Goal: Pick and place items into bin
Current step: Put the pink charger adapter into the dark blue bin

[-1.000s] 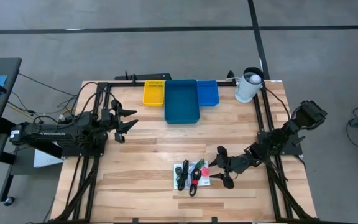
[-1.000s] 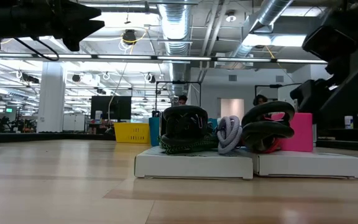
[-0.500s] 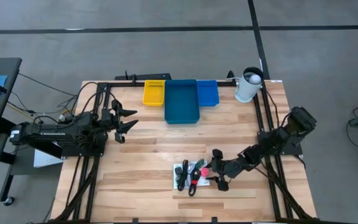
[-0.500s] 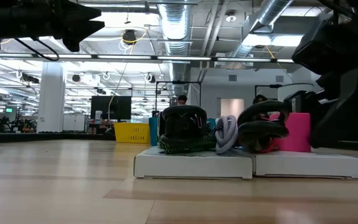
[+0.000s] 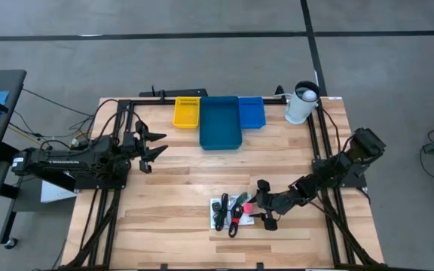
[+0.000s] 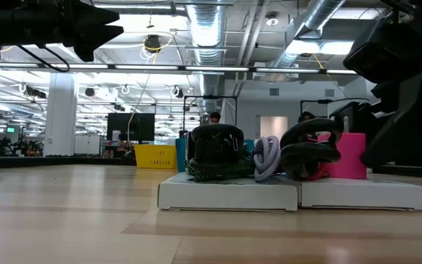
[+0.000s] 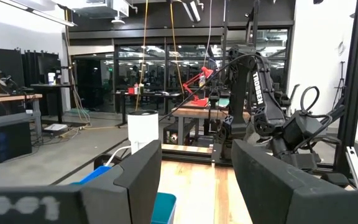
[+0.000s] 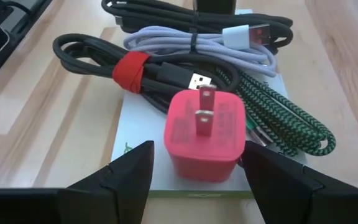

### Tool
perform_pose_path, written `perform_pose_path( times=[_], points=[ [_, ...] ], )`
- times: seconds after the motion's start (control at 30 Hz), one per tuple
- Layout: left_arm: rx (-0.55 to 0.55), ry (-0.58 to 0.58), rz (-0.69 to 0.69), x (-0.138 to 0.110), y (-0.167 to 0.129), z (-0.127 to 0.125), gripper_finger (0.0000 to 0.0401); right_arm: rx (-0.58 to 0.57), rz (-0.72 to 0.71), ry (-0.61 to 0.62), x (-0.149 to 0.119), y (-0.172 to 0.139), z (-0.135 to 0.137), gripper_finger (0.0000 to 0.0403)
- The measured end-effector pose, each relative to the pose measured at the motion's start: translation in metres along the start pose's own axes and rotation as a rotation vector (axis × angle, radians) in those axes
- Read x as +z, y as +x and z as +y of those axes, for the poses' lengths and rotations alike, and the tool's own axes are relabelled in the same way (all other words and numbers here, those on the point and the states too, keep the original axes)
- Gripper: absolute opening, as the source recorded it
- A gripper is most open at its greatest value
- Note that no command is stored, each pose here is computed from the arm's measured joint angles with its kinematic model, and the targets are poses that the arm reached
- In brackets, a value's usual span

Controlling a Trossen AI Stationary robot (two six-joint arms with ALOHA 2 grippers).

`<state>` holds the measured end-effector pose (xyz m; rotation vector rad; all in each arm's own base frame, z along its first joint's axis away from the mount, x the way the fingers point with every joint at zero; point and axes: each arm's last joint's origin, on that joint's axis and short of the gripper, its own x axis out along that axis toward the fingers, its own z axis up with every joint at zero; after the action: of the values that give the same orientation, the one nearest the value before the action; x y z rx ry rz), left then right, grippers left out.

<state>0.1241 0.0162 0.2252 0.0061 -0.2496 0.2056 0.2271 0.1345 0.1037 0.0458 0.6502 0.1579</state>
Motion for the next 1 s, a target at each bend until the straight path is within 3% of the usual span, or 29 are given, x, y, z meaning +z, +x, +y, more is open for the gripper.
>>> perform_pose_path(
  times=[0.37,0.8,1.0],
  points=[
    [0.0,0.0,0.002,-0.0001,0.0,0.0,0.0186,-0.004,-0.002,0.005,0.0007,0.0005,-0.0016,0.0229],
    [0.0,0.0,0.004,-0.0004,0.0,0.0,0.0186,-0.002,-0.004,0.005,0.0008,0.0004,-0.0015,0.0141],
    [0.0,-0.001,0.005,-0.0005,0.0,0.0,0.0186,-0.002,-0.005,0.006,0.0009,0.0004,-0.0015,0.0159]
  ],
)
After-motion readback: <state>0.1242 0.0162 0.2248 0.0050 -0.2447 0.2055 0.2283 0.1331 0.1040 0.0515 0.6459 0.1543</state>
